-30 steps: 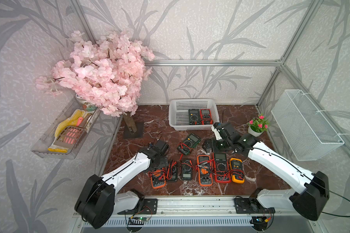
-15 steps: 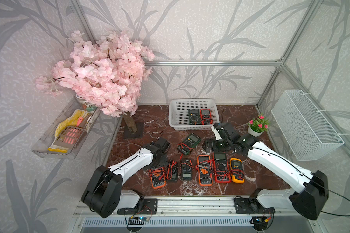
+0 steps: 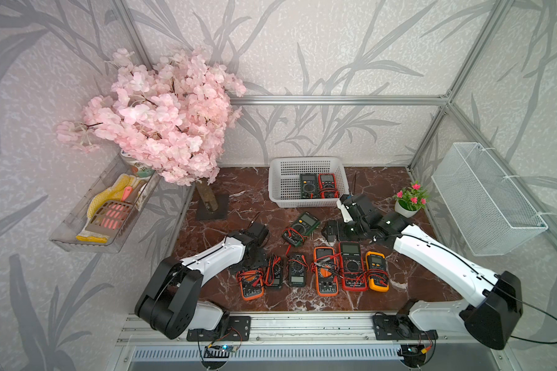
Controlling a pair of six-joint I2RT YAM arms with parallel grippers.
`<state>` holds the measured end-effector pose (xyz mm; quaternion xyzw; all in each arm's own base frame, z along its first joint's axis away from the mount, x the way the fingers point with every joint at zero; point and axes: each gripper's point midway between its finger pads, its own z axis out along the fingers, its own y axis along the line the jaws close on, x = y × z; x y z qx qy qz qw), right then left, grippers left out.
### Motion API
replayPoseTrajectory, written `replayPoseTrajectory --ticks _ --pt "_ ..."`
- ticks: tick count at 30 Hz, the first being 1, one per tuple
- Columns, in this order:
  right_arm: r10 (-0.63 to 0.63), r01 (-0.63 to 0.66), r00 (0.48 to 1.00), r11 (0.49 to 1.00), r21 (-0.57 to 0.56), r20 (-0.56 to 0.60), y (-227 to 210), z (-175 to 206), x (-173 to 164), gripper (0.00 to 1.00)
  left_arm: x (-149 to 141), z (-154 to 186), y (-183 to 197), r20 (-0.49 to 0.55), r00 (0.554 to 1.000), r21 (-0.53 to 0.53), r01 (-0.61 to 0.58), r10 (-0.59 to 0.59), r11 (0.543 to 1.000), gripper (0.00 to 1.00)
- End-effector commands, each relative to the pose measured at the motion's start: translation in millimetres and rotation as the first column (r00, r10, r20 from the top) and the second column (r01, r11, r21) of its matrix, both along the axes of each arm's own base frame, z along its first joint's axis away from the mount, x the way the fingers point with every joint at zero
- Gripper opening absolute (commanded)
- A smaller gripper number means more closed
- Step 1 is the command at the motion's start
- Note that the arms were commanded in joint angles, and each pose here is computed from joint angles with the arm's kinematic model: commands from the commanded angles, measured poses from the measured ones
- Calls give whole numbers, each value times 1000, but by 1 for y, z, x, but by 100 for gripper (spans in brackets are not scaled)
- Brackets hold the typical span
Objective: Put the multimeter into the basket
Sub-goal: Pick up the multimeter from the center of the board.
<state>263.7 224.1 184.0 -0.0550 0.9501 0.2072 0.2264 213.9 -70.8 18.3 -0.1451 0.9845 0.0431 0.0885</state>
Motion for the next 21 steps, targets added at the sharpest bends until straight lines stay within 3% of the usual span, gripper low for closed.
replayPoseTrajectory --ticks 1,7,15,21 --pt "-4 4 1000 1000 -5 21 1 9 3 99 2 4 2 21 1000 -3 -17 17 1000 76" --pt "5 -6 1000 1000 11 25 5 15 4 99 2 28 19 43 997 50 -67 65 997 48" --pt "19 -22 999 998 62 47 17 28 11 99 14 67 34 68 995 98 -76 69 992 25" --pt "19 -25 998 996 84 66 22 38 18 99 33 98 29 127 991 80 -56 46 995 15"
